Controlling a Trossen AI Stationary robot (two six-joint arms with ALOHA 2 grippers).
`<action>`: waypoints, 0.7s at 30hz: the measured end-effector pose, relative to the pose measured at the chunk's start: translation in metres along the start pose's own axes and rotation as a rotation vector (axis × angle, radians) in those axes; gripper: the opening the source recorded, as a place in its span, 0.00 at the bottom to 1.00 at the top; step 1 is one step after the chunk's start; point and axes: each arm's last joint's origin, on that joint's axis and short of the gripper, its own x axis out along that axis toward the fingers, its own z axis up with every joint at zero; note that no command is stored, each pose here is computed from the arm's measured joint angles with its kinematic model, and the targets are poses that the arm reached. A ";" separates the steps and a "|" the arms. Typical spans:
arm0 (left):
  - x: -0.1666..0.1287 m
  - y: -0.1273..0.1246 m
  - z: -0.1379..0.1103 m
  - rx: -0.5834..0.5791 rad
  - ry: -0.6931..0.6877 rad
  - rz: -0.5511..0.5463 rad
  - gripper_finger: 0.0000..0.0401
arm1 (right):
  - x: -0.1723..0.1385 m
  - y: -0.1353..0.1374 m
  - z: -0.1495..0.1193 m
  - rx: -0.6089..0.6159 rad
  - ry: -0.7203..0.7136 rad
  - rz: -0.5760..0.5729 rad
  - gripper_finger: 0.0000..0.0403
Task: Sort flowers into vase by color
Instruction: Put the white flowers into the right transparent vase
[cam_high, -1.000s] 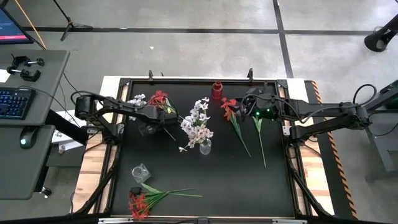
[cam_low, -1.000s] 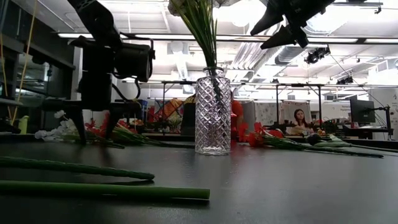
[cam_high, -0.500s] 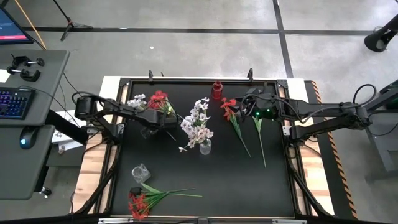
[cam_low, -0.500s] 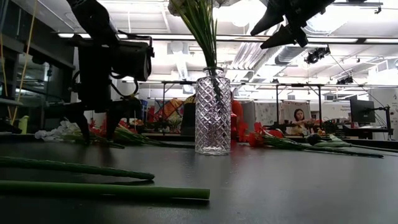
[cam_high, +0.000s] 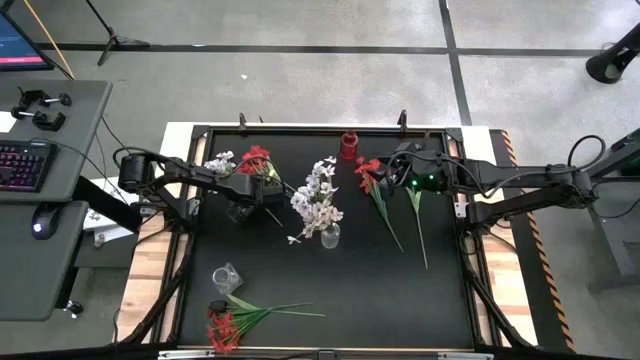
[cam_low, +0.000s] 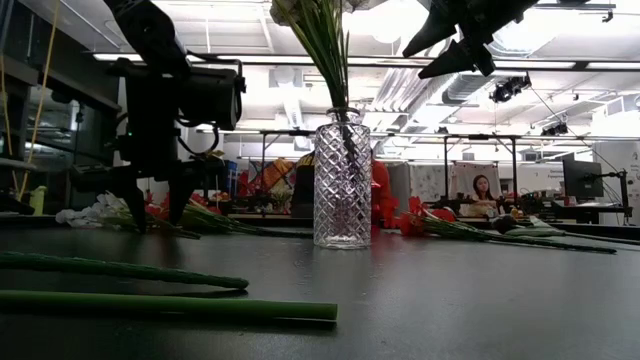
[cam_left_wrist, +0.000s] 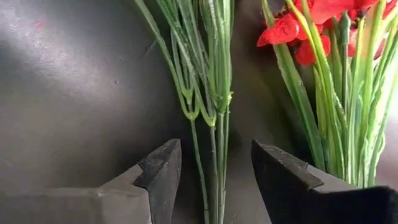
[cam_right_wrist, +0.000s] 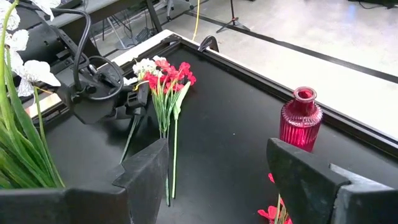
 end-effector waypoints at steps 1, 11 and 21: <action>0.000 0.000 0.000 0.004 0.000 -0.001 0.45 | 0.000 0.000 0.000 0.000 0.000 0.000 0.65; 0.001 0.001 0.001 0.020 -0.027 -0.003 0.04 | 0.000 0.000 0.000 0.000 0.000 0.000 0.65; -0.025 0.005 0.014 0.298 -0.058 -0.096 0.01 | 0.000 0.000 -0.001 0.003 0.007 -0.001 0.65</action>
